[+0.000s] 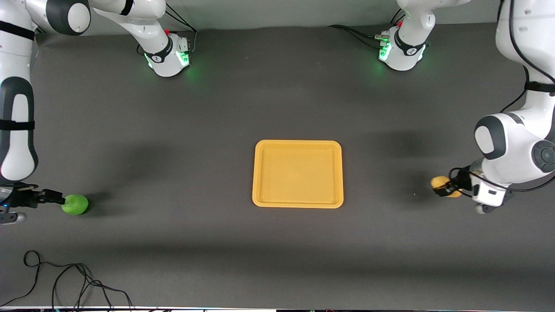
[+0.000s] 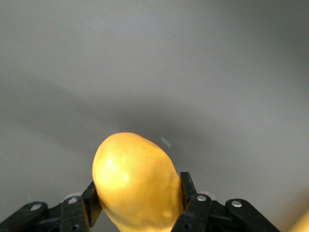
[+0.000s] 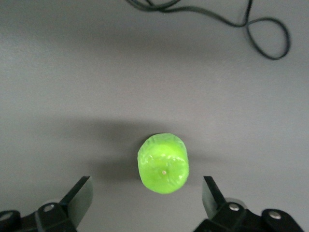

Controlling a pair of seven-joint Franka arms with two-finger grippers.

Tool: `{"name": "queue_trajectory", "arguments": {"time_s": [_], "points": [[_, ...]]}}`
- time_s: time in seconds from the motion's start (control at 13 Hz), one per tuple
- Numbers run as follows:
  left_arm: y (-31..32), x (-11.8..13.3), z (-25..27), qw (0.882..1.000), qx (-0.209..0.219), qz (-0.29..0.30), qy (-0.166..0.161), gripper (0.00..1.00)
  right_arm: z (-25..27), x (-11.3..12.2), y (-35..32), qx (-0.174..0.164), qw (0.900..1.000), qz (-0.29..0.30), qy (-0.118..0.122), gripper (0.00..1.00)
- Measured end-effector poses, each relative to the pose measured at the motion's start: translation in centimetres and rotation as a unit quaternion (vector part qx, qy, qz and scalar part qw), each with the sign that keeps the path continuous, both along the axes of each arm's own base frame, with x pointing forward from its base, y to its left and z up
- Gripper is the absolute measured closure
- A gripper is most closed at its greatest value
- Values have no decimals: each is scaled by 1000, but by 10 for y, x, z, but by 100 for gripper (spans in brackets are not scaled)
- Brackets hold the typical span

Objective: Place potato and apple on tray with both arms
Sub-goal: 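Carry the potato onto the tray while the right gripper grasps the apple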

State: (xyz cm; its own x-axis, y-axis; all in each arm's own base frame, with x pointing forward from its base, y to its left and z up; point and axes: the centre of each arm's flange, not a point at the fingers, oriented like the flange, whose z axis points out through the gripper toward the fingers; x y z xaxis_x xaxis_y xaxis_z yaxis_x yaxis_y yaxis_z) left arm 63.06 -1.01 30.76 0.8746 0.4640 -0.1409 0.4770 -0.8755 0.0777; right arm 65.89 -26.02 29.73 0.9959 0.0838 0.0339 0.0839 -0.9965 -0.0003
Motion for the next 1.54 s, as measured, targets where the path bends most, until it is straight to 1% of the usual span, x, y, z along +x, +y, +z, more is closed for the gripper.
{"name": "queue_trajectory", "arguments": {"time_s": [0.15, 0.23, 0.31, 0.38, 0.46, 0.54, 0.69, 0.77, 0.85, 1.0, 1.08, 1.15, 1.38, 1.54], "points": [[-90, -1, 30, 999, 0, -37, 10, 34, -24, 0, 1, 6, 1000, -7, 5, 0], [-138, -10, 28, 998, 2, -65, 13, 34, -37, -1, 0, 4, 1000, -8, 8, 0], [-184, -22, 19, 996, 5, -91, 18, 34, -47, -1, -1, 2, 1000, -9, 10, 0], [-227, -33, 7, 994, 7, -112, 13, 34, -55, -1, -2, -1, 1000, -10, 10, 0], [-257, -42, -9, 992, 8, -127, 7, 34, -61, -1, -3, -4, 1000, -10, 9, 0], [-279, -50, -27, 990, 10, -142, 10, 34, -66, -1, -5, -6, 1000, -8, 6, 0], [-305, -64, -56, 986, 16, -163, 21, 34, -78, -2, -7, 7, 1000, 5, -6, 0], [-311, -67, -64, 985, 17, -168, 23, 34, -85, -3, -9, 16, 1000, 11, -13, 0], [-316, -69, -69, 985, 18, -172, 26, 34, -91, -5, -12, 21, 1000, 14, -15, 0], [-325, -73, -72, 984, 19, -177, 27, 34, -96, -7, -14, 22, 999, 17, -15, 0], [-328, -75, -73, 983, 19, -179, 28, 34, -95, -6, -15, 21, 999, 21, -16, 7], [-330, -76, -75, 983, 20, -180, 29, 34, -95, -6, -15, 21, 999, 28, -17, 7], [-330, -76, -86, 983, 23, -179, 36, 34, -94, -7, -18, 19, 999, 36, -18, 35], [-330, -76, -87, 983, 23, -179, 36, 34, -92, -8, -20, 19, 999, 36, -18, 36]]}}
